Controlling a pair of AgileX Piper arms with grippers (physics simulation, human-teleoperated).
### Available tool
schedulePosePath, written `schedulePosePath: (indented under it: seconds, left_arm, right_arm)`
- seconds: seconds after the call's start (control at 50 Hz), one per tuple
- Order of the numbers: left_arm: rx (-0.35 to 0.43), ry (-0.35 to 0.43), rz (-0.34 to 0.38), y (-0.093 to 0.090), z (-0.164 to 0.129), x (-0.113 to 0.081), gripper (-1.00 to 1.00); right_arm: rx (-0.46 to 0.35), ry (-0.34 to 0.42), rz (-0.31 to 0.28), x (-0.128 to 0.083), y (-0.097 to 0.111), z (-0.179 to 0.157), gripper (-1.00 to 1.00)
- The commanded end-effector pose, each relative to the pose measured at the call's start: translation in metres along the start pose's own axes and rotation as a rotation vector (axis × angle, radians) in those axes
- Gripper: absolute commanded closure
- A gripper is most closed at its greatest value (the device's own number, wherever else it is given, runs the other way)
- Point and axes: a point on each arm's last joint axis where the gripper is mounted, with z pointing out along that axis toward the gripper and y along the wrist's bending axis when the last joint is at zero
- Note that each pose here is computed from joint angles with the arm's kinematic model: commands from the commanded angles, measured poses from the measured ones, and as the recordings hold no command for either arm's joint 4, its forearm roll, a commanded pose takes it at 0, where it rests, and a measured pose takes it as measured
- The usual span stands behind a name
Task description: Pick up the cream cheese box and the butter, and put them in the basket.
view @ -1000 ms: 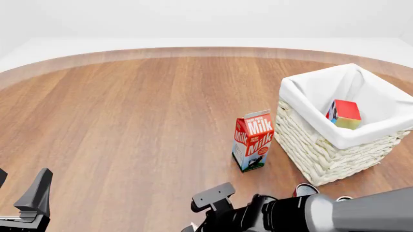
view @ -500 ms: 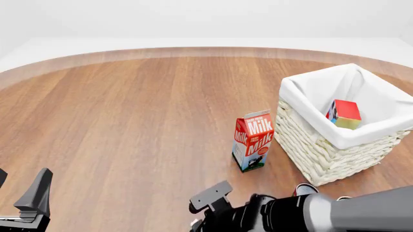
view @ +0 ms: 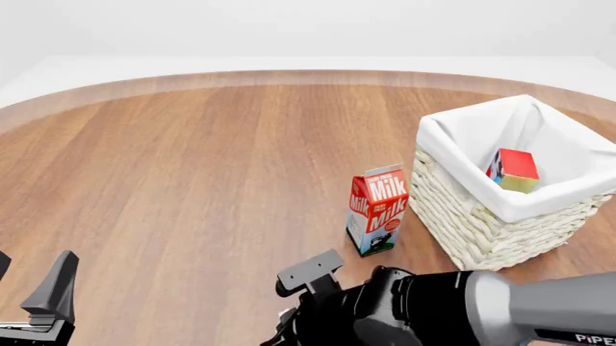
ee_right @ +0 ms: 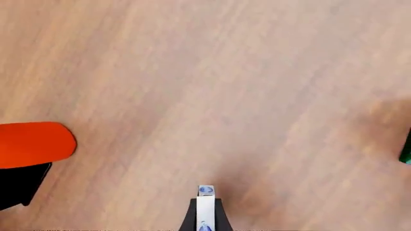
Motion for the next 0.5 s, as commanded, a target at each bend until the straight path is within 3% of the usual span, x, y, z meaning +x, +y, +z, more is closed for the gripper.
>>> schedulePosePath:
  seconds: [0.02, 0.18, 0.28, 0.5]
  left_arm:
    - [0.0, 0.0, 0.0, 0.0, 0.0, 0.0, -1.0]
    - [0.0, 0.0, 0.0, 0.0, 0.0, 0.0, -1.0]
    - [0.0, 0.0, 0.0, 0.0, 0.0, 0.0, -1.0]
    - [0.0, 0.0, 0.0, 0.0, 0.0, 0.0, -1.0]
  right_arm:
    - [-0.02, -0.05, -0.017, -0.026, 0.008, -0.029, 1.0]
    - [-0.004, -0.115, -0.048, -0.055, 0.0, -0.062, 1.0]
    - [-0.017, -0.158, -0.086, -0.068, 0.006, -0.086, 1.0]
    - [-0.006, -0.216, -0.124, -0.089, 0.003, -0.11, 1.0]
